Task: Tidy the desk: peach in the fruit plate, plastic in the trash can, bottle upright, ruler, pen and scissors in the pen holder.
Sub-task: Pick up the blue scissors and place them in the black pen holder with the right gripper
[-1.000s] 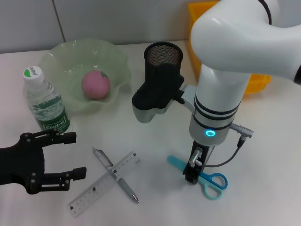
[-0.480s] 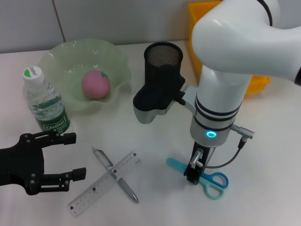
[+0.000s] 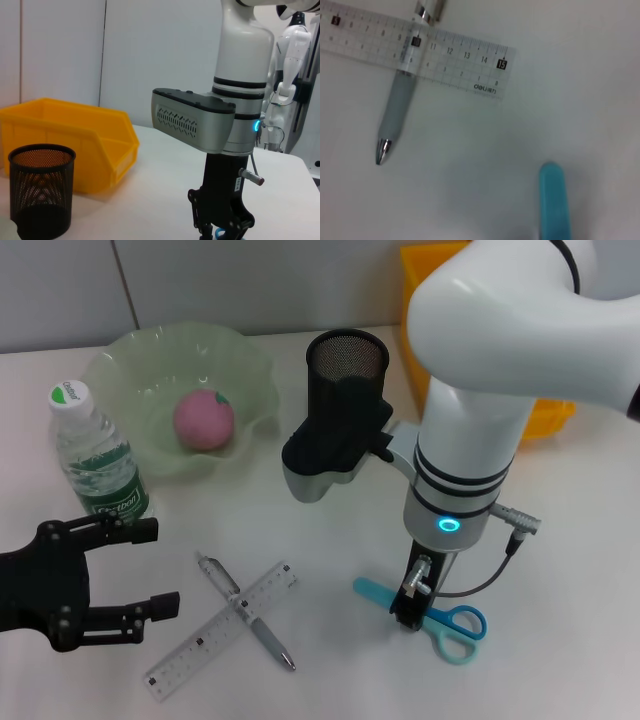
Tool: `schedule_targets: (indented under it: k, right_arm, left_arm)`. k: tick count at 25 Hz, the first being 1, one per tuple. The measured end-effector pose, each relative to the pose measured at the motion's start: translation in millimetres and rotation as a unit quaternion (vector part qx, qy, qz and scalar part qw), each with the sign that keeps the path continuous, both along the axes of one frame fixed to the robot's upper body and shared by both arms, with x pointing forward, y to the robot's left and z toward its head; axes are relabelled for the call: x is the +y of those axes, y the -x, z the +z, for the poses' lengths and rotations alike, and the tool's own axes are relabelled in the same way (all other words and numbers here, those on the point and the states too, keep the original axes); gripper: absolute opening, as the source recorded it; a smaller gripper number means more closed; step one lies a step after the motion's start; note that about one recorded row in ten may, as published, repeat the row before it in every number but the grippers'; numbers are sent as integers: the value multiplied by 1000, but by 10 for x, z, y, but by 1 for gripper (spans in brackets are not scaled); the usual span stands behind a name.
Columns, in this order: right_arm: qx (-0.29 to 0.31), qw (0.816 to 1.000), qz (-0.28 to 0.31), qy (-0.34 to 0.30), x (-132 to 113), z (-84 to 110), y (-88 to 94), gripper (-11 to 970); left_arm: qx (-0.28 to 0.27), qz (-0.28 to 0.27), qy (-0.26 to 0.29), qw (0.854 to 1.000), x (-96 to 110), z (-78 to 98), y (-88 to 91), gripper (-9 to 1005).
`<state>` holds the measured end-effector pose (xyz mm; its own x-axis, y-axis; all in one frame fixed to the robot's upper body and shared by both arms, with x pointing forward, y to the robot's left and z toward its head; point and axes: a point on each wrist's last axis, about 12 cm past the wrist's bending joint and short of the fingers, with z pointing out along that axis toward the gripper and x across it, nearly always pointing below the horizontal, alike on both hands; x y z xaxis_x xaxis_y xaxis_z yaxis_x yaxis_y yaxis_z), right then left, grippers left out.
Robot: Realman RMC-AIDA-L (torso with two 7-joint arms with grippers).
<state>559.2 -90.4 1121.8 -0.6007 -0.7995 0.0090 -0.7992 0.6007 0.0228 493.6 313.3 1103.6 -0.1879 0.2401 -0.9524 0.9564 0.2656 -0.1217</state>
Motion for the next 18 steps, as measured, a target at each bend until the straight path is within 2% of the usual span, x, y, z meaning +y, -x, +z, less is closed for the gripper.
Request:
schedule_targets:
  k: [9, 14, 16, 18]
  right_arm:
    - [0, 1000, -13, -19, 6, 85, -34, 224]
    - [-5, 996, -48, -81, -113, 260, -121, 224]
    - [-7, 989, -73, -129, -284, 351, -193, 225]
    - [-7, 985, -82, -150, -358, 376, -217, 225]
  left_arm:
    - [-3, 1, 2, 1000, 9, 9, 0, 861]
    - [-8, 16, 13, 1000, 68, 42, 1, 861]
    - [-13, 28, 22, 999, 114, 69, 3, 861]
    - [-15, 31, 25, 999, 122, 76, 4, 861]
